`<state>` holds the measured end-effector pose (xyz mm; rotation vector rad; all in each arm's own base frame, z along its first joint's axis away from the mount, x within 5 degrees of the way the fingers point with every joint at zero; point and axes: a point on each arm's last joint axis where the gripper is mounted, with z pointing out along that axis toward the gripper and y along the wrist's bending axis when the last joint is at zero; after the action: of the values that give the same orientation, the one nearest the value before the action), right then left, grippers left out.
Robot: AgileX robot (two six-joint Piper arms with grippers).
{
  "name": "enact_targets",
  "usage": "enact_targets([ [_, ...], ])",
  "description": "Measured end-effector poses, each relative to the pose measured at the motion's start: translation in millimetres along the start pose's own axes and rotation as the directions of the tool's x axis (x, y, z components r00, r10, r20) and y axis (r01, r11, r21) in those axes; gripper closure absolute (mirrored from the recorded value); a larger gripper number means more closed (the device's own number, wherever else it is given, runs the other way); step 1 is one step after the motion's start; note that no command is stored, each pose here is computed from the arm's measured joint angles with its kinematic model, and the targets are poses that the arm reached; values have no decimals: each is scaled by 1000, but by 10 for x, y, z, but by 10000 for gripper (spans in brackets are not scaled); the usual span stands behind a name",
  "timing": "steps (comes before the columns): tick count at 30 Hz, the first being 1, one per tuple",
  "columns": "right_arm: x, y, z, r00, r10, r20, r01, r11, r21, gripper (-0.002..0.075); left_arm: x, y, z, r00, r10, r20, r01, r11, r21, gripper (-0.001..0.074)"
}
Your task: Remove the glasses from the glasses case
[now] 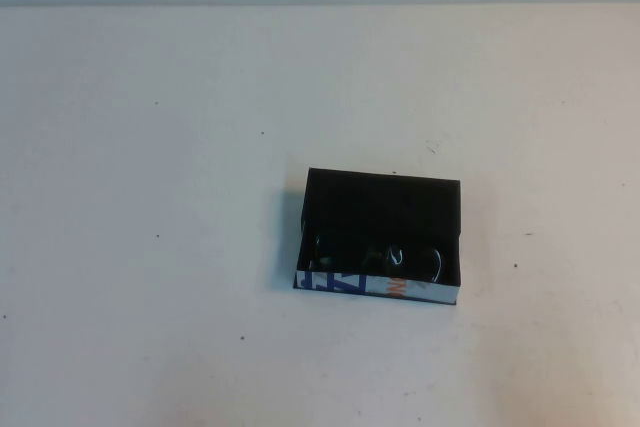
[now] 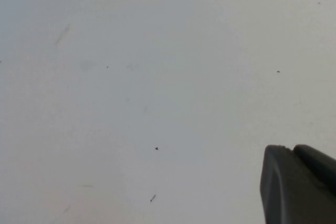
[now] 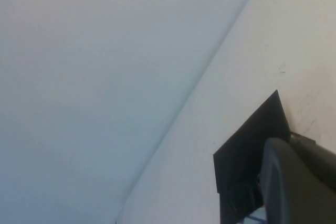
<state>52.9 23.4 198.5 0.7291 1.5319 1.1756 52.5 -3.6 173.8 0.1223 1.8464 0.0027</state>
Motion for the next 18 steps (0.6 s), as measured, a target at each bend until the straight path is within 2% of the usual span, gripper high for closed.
enact_targets([
  [3, -8, 0, 0, 1000, -2, 8, 2, 1000, 0, 743, 0, 0, 0, 1000, 0, 0, 0, 1000, 0, 740],
  [10, 82, -2, -5, 983, -157, -93, 157, 988, -5, 743, 0, 0, 0, 1000, 0, 0, 0, 1000, 0, 740],
  [12, 74, 84, -19, 975, -194, -107, 192, 981, -30, 743, 0, 0, 0, 1000, 0, 0, 0, 1000, 0, 740],
  [15, 2, 331, -19, 939, -318, -129, 315, 948, -48, 743, 0, 0, 0, 1000, 0, 0, 0, 1000, 0, 740],
  [18, -82, 608, 53, 835, -496, -240, 505, 863, -25, 743, 0, 0, 0, 1000, 0, 0, 0, 1000, 0, 740],
])
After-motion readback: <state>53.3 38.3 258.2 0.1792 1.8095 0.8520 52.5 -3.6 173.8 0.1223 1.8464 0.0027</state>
